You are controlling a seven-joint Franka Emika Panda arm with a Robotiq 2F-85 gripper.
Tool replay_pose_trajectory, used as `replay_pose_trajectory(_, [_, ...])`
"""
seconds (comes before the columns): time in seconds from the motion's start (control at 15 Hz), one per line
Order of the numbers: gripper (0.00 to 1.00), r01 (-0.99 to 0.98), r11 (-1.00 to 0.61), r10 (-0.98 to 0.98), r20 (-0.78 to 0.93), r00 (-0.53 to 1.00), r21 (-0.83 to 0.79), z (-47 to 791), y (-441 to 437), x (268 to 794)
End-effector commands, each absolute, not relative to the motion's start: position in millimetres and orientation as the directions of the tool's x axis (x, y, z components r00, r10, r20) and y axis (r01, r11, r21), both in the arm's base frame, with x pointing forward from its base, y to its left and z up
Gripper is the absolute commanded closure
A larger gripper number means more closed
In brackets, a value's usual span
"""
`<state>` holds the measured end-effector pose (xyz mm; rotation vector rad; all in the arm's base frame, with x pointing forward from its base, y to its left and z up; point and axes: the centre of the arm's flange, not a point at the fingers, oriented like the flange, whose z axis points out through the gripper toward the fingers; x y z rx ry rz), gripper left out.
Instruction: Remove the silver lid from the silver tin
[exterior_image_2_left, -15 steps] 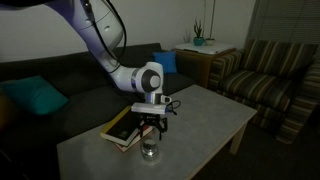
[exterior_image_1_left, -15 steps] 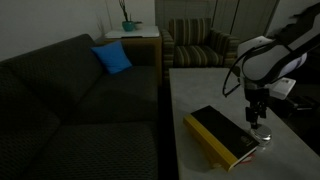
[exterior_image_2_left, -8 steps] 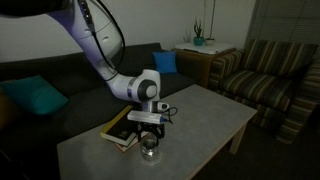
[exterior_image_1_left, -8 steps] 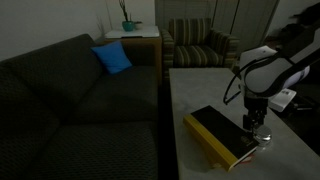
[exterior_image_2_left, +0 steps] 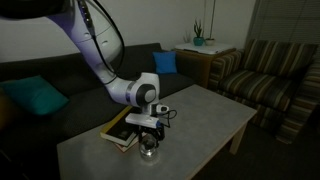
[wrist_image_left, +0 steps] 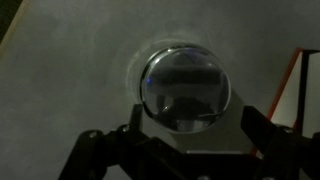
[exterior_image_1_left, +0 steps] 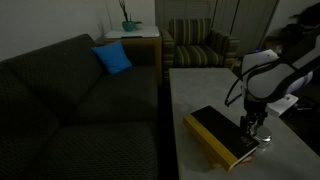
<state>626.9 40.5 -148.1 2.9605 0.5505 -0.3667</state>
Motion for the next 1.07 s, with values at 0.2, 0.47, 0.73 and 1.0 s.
replay_pose_trajectory(0.2, [0.0, 0.279, -0.956, 0.242, -0.292, 0.925, 0.093, -127, 41, 601])
replay_pose_trajectory(0.47, [0.0, 0.223, -0.967, 0.179, -0.298, 0.938, 0.121, -116, 41, 588])
replay_pose_trajectory(0.73, [0.0, 0.208, -0.969, 0.16, -0.302, 0.94, 0.134, -112, 42, 585])
replay_pose_trajectory(1.0, [0.0, 0.229, -0.965, 0.181, -0.304, 0.935, 0.129, -119, 40, 589])
